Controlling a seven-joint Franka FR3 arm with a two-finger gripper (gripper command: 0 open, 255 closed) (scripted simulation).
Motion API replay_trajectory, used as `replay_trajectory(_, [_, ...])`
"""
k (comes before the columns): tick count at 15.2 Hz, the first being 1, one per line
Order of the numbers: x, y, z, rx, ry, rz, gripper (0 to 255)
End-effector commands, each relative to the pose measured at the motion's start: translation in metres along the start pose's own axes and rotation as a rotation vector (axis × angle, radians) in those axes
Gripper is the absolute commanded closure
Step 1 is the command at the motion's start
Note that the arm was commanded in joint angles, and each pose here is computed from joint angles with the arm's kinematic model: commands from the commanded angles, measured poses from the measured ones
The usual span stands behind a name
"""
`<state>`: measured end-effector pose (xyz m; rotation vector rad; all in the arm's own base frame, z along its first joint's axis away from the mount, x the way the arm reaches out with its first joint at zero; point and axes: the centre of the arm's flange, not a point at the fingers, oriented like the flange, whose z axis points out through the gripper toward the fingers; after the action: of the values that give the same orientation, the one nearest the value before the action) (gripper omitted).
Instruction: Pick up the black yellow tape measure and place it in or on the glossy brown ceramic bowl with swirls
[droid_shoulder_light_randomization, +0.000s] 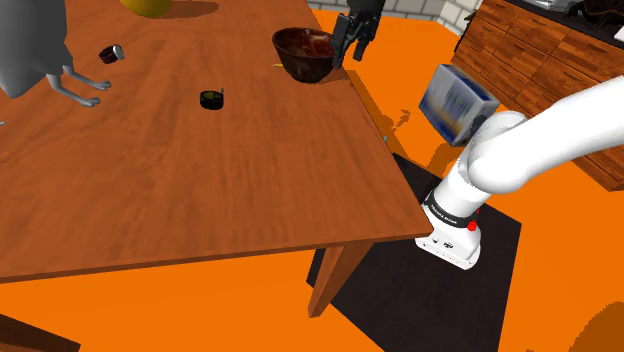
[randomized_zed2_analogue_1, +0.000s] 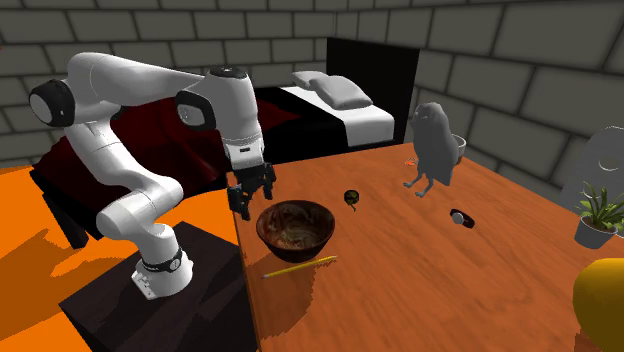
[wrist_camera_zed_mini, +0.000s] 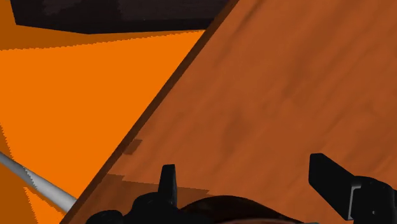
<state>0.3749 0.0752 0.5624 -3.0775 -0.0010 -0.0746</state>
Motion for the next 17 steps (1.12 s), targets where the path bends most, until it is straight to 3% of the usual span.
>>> replay_trajectory(1, [0.015,-0.02,0.006,0.008,-0.009,0.01,0])
replay_trajectory(17, [0.135,-0.188,0.041,0.064,-0.081,0.074,0])
